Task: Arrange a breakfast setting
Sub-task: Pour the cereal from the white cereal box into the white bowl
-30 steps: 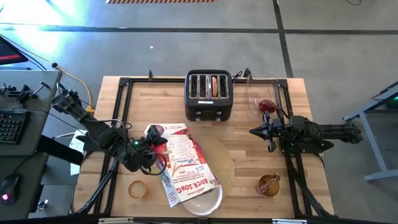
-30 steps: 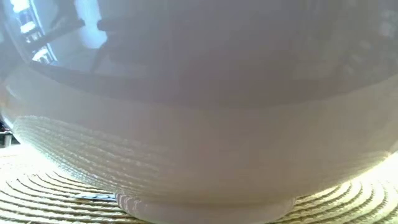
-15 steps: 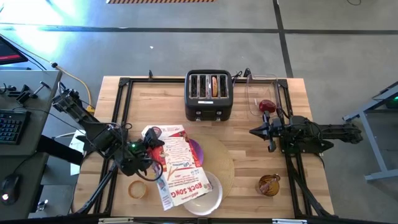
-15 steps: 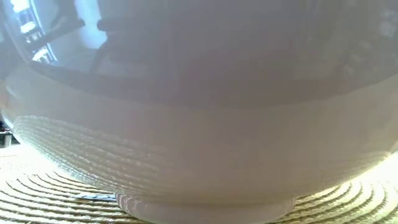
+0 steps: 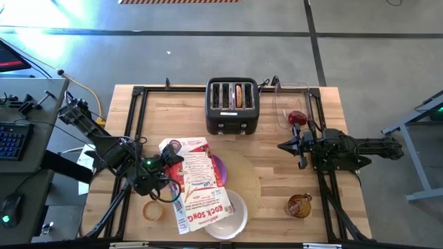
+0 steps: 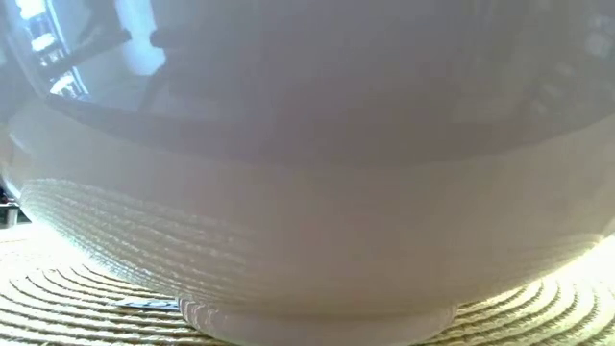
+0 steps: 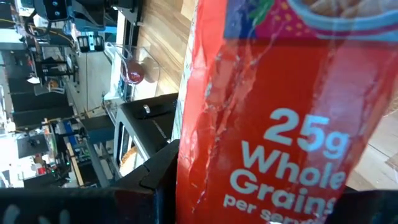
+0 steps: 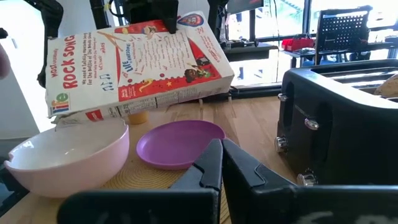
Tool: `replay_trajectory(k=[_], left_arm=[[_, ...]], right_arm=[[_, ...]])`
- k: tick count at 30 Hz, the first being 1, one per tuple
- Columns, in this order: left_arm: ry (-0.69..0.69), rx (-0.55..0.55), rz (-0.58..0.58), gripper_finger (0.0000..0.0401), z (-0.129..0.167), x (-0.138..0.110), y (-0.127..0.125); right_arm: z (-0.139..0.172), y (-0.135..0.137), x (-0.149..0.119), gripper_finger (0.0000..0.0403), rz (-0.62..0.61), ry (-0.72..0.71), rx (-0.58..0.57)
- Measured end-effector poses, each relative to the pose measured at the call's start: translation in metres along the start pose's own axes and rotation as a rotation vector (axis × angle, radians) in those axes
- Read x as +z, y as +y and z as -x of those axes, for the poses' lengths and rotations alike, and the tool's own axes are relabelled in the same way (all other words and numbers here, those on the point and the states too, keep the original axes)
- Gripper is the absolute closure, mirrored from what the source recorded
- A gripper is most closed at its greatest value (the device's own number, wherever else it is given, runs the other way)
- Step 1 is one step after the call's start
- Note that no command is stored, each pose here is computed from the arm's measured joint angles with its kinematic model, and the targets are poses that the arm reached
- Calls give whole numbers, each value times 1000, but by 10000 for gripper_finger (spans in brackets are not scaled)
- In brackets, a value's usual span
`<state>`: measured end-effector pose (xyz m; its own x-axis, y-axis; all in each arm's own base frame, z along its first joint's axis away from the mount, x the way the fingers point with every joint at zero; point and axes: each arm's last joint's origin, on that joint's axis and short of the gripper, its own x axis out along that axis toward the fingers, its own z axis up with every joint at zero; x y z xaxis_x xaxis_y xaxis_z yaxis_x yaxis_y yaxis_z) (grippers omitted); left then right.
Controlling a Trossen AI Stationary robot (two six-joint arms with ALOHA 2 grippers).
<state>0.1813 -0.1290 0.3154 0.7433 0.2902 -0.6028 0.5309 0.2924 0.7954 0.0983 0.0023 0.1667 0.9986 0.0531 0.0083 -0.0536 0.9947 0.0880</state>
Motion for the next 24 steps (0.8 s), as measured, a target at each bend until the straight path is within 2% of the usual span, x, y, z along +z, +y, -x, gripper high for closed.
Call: replay_trajectory(k=[11,20,24], left_arm=[[26,51,-83,240,0,0,2],[31,59,-84,240,0,0,3],[42,78,-119,240,0,0,3]], right_arm=[[0,0,0,403,0,0,0],[0,0,0,403,0,0,-5],[0,0,0,403,0,0,-4]])
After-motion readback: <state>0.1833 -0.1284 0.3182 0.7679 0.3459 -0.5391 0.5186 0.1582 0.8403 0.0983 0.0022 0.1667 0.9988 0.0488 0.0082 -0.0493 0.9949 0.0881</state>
